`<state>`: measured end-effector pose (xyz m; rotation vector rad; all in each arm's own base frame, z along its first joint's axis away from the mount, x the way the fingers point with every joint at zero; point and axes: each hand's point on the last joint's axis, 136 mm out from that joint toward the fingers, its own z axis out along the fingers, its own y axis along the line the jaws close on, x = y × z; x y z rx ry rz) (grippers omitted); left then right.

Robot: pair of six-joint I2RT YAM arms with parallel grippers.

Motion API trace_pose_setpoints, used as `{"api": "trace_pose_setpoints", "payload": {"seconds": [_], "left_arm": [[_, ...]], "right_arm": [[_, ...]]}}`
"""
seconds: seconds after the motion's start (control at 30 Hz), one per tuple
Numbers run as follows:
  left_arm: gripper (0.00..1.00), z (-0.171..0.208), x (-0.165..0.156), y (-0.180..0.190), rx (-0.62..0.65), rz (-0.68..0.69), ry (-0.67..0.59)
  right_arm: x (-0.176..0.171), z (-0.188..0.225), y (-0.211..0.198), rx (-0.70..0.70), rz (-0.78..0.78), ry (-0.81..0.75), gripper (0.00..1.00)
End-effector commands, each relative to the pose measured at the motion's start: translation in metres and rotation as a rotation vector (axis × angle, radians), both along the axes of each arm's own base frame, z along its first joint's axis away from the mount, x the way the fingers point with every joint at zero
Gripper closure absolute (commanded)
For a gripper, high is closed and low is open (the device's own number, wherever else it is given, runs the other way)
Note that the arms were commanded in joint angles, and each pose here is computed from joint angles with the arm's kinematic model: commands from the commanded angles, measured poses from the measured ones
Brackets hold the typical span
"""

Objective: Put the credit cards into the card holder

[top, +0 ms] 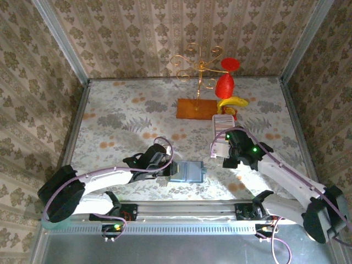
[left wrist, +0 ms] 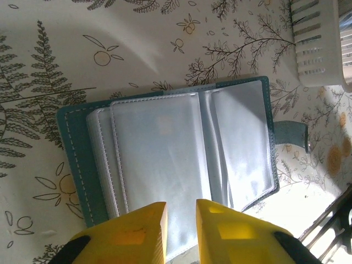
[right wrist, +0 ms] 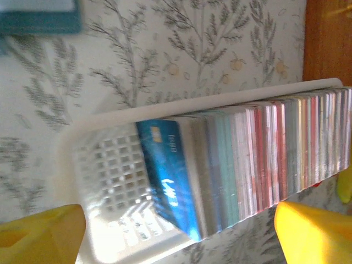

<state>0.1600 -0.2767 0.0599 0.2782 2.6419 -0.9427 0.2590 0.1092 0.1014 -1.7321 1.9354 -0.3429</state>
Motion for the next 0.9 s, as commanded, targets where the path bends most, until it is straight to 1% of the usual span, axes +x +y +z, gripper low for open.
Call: {"api": "trace_pose_setpoints", "payload": {"seconds": [0.0, 0.17, 0.3, 0.4, 0.43, 0.5, 0.63, 0.7, 0.73, 0.87], "left_arm": [[0.76, 0.0, -0.003, 0.009, 0.007, -0.01, -0.02], [0.67, 0.0, -0.002, 0.02, 0.022, 0.023, -0.036], [0.59, 0.0, -0.003, 0.023, 0.025, 0.029, -0.033], [0.56, 0.0, -0.004, 0.026, 0.034, 0.033, -0.037], [0.54, 0.0, -0.003, 0.027, 0.035, 0.035, -0.039], [0.52, 0.0, -0.004, 0.028, 0.036, 0.037, -0.039], [0.52, -0.002, -0.004, 0.029, 0.039, 0.037, -0.035], [0.52, -0.002, -0.004, 0.028, 0.038, 0.037, -0.031], [0.52, -0.003, -0.004, 0.028, 0.038, 0.038, -0.03], [0.52, -0.006, -0.004, 0.03, 0.041, 0.055, -0.023]], "right_arm": [[0.025, -0.001, -0.005, -0.09, 0.081, -0.081, 0.11], [0.041, -0.015, -0.003, -0.119, 0.092, -0.092, 0.11], [0.048, -0.025, -0.003, -0.146, 0.105, -0.09, 0.1], [0.053, -0.03, -0.004, -0.167, 0.109, -0.098, 0.12], [0.053, -0.032, -0.005, -0.171, 0.11, -0.094, 0.15], [0.051, -0.034, -0.007, -0.188, 0.115, -0.087, 0.24], [0.046, -0.025, -0.008, -0.178, 0.116, -0.098, 0.31], [0.041, -0.021, -0.009, -0.171, 0.119, -0.102, 0.41], [0.039, -0.021, -0.009, -0.166, 0.12, -0.105, 0.42], [0.031, -0.023, -0.008, -0.158, 0.13, -0.095, 0.54]]}}
